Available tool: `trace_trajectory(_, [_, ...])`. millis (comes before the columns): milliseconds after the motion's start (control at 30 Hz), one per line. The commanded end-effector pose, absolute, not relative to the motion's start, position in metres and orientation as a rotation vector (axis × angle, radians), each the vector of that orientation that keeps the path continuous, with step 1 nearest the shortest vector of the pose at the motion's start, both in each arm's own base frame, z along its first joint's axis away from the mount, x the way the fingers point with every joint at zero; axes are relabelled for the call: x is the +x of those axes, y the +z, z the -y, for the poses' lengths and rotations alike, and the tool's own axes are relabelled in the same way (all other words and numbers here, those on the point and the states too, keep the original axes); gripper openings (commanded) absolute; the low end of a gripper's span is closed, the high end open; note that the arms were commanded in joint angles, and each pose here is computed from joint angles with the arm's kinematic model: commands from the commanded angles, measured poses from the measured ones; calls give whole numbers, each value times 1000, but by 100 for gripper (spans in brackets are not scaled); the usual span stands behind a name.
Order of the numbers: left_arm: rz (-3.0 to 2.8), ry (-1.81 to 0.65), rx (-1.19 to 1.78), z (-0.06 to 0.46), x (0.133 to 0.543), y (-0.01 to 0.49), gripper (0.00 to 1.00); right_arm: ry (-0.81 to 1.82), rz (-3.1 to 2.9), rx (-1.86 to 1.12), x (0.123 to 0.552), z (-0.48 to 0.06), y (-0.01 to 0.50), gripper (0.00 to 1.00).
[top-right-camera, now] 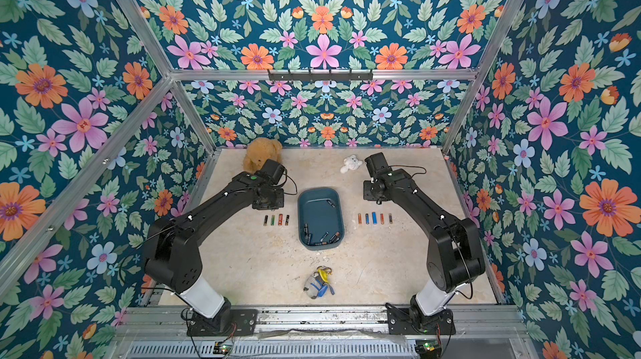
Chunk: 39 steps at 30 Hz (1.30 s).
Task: Take the batteries out of the storage box
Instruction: Place the battery at the center of the board.
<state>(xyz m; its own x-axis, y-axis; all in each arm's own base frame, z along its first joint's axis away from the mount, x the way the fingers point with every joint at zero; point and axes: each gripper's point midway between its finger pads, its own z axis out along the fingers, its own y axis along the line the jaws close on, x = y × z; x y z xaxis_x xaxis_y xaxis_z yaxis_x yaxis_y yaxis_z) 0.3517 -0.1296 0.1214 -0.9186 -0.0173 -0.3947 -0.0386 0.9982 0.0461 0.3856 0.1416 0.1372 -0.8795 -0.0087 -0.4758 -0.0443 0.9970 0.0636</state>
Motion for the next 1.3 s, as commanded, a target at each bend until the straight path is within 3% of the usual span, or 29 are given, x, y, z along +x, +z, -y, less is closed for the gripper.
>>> trace_trajectory(0, [-2757,164,6,108,348,113,20,66,-2669,-37,386,-140,129,28])
trace_trajectory(400, [-2838,221,2,71,345,69,20,45,-2681,-36,385,-138,127,28])
trace_trajectory(1267, [-2881,220,26,62,351,32,21,12,-2690,-35,386,-135,127,28])
